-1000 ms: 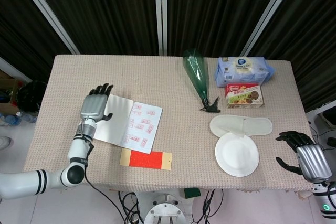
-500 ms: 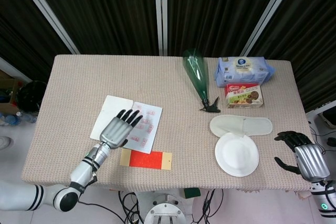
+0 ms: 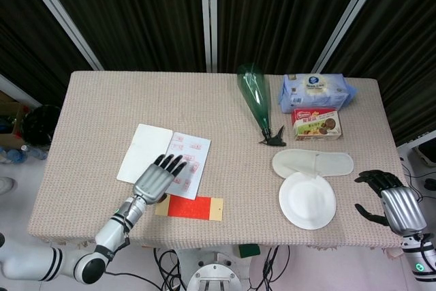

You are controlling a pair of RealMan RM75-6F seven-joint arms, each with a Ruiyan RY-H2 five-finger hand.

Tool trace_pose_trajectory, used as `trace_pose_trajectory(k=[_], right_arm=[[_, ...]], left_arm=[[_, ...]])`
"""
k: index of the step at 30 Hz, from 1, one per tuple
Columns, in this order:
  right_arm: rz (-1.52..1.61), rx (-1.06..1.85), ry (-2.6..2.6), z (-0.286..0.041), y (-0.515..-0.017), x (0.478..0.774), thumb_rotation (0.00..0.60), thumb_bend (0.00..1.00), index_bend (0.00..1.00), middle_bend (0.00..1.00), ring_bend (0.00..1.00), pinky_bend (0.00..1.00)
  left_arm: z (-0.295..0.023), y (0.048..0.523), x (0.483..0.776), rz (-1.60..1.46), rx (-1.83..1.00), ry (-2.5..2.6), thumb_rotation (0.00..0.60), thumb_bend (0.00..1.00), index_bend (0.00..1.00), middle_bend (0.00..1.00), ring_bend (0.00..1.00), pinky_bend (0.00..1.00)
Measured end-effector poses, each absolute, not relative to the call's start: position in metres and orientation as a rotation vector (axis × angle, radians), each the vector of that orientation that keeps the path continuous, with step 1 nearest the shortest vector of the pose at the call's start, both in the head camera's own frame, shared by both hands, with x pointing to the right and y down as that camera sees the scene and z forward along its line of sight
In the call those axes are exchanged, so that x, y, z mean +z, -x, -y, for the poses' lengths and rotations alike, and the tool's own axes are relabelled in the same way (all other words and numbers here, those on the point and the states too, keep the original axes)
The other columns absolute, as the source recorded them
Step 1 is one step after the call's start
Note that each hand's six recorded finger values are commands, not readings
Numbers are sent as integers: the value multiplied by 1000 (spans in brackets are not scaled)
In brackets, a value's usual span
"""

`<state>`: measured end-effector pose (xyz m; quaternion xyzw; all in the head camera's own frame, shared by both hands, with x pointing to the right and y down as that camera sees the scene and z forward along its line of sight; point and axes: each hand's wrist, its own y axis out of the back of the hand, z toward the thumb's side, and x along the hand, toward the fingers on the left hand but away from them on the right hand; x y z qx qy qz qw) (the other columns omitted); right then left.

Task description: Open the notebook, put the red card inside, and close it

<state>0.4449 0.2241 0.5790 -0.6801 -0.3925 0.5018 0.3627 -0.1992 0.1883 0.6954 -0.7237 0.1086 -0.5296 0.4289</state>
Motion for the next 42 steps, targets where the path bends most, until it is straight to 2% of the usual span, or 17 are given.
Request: trace_pose_trajectory(k=[10, 22, 31, 34, 37, 39, 42], right_arm=[[1015, 1294, 1746, -224, -446, 578, 600, 171, 360, 270, 210, 267], [1025, 1311, 1738, -225, -450, 577, 600, 171, 360, 270, 210, 267], [1032, 1314, 1737, -225, -453, 578, 600, 172, 360, 270, 210, 267], [1028, 1308, 1740, -225, -452, 578, 600, 171, 360, 270, 210, 267], [1029, 1303, 1743, -224, -451, 578, 600, 172, 360, 270, 210, 267], [1028, 1299, 1744, -223, -451, 578, 600, 171, 360, 269, 210, 267], [1023, 1291, 1749, -223, -449, 579, 600, 171, 360, 270, 210, 267]], left_arm=[[-186, 194, 707, -284, -1322, 1802, 600, 181, 0, 0, 22, 117], [-153, 174, 717, -394, -1303, 1803, 600, 169, 0, 0, 22, 116], [-145, 170, 720, -412, -1323, 1829, 600, 169, 1, 0, 22, 117], [-147, 171, 712, -416, -1317, 1846, 600, 170, 54, 0, 23, 117], [-152, 172, 700, -415, -1310, 1870, 600, 189, 190, 1, 24, 117], [-156, 172, 692, -406, -1302, 1889, 600, 215, 240, 10, 24, 117], [-170, 170, 680, -359, -1279, 1930, 600, 244, 259, 17, 23, 116]])
